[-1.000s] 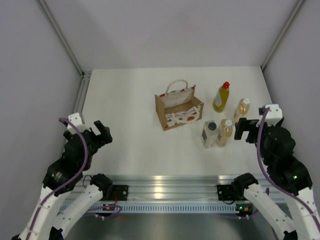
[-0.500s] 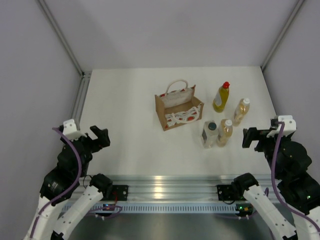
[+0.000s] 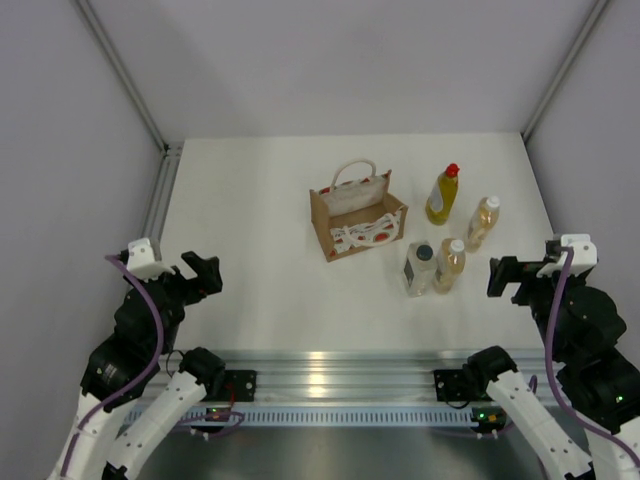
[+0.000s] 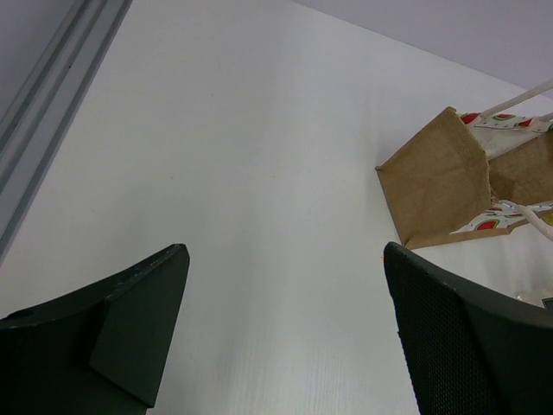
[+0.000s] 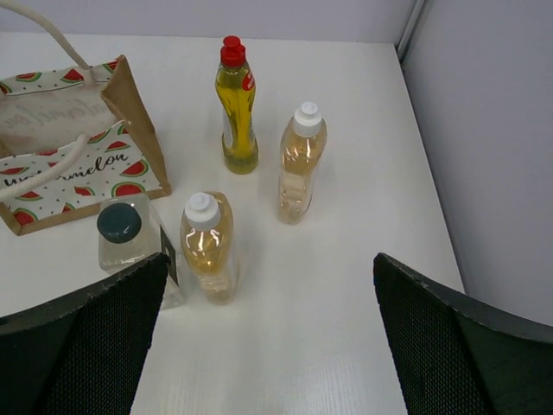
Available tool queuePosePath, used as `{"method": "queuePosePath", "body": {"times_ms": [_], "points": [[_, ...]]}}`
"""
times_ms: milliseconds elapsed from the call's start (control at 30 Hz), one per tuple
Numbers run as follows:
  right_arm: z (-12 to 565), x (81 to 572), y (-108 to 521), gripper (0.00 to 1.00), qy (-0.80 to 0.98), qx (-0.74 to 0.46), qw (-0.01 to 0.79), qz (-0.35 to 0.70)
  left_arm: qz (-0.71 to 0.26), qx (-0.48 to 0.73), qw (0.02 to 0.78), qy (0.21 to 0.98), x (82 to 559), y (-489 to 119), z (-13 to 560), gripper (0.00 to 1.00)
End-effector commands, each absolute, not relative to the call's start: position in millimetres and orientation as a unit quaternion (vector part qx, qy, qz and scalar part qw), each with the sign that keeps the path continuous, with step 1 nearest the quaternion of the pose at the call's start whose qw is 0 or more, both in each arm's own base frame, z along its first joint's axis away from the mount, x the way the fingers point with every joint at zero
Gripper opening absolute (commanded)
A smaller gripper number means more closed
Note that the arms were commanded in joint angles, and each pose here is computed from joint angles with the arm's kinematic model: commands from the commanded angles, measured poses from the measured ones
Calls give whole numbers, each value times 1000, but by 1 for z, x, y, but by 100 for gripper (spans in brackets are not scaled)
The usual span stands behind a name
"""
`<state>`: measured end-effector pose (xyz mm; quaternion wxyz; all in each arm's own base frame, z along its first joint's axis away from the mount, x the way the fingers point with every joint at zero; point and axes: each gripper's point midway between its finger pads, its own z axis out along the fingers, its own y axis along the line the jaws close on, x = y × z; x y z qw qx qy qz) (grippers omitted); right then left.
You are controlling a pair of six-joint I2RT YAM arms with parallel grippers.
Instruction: Take the personal care products out of the canvas bag
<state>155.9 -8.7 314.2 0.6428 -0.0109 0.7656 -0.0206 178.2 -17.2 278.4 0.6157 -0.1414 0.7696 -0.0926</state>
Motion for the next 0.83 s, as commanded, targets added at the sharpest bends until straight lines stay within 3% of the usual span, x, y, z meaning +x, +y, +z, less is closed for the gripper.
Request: {"method": "queuePosePath", "body": {"times_ms": [0, 800], "points": [[321, 149, -11, 99, 764, -14, 645, -19, -104, -138, 630, 757, 182, -21, 287, 98], [318, 152, -9, 99, 768, -16, 640, -18, -102, -137, 628, 759, 183, -21, 286, 98]]}}
